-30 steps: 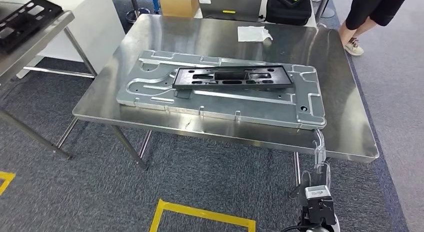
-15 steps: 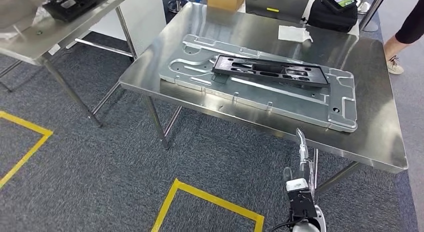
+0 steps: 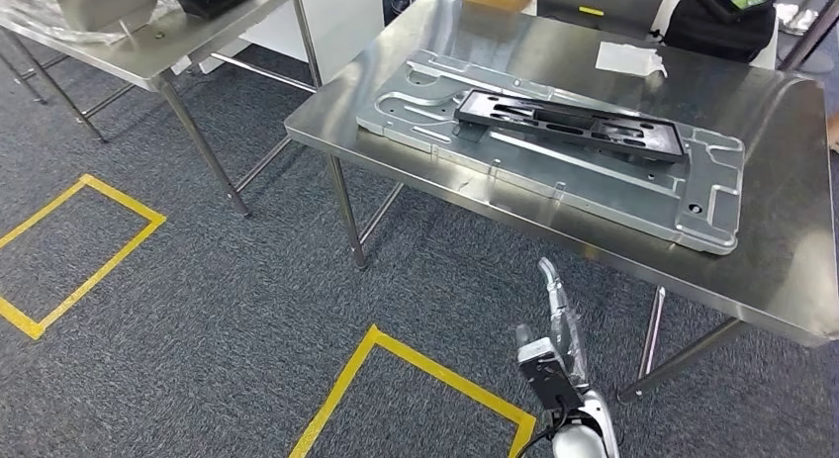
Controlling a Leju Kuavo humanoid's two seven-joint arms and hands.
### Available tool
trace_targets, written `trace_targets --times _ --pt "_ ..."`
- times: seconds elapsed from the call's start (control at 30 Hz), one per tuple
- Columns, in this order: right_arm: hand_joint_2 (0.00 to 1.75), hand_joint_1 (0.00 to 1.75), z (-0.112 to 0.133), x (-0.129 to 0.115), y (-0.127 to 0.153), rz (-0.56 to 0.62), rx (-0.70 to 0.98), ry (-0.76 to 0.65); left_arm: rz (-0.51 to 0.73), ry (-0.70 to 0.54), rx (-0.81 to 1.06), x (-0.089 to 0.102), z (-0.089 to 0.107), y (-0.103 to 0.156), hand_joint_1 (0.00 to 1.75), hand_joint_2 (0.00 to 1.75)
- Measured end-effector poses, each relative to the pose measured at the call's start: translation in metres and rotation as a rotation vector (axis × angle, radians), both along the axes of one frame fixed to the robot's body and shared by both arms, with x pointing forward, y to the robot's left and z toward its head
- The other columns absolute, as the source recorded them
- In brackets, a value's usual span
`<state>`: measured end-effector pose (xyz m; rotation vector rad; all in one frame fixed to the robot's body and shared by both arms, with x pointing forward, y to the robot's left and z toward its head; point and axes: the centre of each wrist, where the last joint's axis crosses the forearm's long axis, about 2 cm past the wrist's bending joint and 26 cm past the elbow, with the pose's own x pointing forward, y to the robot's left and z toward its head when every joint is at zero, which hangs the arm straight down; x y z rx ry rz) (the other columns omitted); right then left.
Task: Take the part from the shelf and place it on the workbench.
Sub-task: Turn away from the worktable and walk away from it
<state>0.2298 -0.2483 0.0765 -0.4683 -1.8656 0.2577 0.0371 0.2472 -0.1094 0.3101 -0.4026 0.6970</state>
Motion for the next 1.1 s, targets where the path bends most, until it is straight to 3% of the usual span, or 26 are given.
trace_targets --times 0.2,0.3,0.43,0.53,0.8,1.1 --pt "0.00 0.00 -0.060 0.012 0.021 -0.009 -0.265 0.267 -0.003 0.012 0.016 0.000 0.000 -0.002 0.00 0.00" --pt "0.00 0.00 -0.091 0.005 0.027 0.011 -0.368 0.510 -0.002 0.021 0.029 0.003 0.001 -0.002 0.00 0.00" --pt "0.00 0.00 -0.131 -0.032 0.024 0.062 -0.423 0.946 0.008 0.055 0.054 0.000 0.001 -0.002 0.00 0.00" --pt "0.00 0.00 -0.154 -0.072 0.010 0.063 -0.415 1.183 0.016 0.067 0.062 -0.002 0.001 -0.003 0.00 0.00" --pt "0.00 0.00 -0.178 -0.137 -0.018 -0.020 -0.334 1.556 0.016 0.063 0.067 -0.003 0.001 -0.005 0.00 0.00" --pt "0.00 0.00 -0.183 -0.160 -0.023 -0.040 -0.259 1.668 0.013 0.061 0.069 -0.003 0.001 -0.006 0.00 0.00"
